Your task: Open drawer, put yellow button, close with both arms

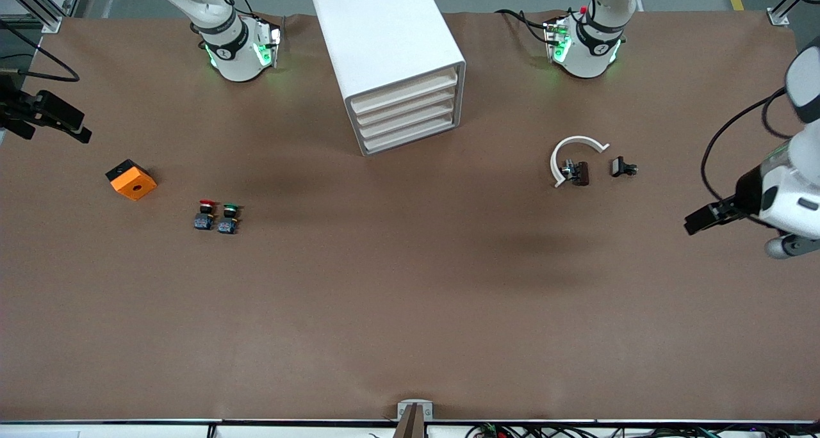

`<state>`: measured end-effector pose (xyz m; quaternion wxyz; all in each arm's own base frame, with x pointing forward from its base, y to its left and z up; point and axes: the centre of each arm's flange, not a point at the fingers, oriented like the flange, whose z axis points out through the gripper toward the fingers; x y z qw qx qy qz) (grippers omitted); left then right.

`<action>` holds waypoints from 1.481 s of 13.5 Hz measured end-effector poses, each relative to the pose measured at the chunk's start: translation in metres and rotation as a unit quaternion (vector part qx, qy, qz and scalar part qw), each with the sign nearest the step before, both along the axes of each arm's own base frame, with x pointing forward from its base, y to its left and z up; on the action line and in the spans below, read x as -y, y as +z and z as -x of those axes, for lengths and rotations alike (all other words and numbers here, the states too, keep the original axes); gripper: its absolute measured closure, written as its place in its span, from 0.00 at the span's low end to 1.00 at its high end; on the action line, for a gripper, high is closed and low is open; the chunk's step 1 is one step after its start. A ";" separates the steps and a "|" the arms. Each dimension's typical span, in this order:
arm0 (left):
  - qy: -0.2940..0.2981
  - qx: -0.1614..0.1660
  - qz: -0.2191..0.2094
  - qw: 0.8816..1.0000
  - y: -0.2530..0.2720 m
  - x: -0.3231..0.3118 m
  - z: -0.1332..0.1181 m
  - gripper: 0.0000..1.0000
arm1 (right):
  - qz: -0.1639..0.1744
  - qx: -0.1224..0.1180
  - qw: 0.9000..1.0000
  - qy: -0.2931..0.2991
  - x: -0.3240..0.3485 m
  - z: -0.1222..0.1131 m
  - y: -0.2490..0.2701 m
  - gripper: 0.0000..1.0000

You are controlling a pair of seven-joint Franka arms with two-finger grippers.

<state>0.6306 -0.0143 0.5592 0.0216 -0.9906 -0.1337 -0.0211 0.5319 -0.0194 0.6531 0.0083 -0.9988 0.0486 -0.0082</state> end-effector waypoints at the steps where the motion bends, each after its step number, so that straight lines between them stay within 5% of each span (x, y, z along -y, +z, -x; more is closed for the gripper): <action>1: -0.005 0.000 -0.004 1.000 0.016 -0.003 0.004 0.00 | 0.000 0.000 1.000 0.001 0.000 0.000 0.000 0.00; 7: -0.073 0.004 0.013 0.997 0.087 0.005 0.053 0.00 | 0.000 0.000 1.000 0.003 -0.001 0.000 0.000 0.00; 14: -0.116 -0.011 0.009 0.993 0.096 0.031 0.125 0.00 | 0.000 0.001 1.000 0.003 -0.001 0.000 0.001 0.00; 20: -0.131 -0.022 0.010 0.991 0.082 0.019 0.128 0.00 | 0.000 0.001 1.000 0.004 -0.001 0.000 0.001 0.00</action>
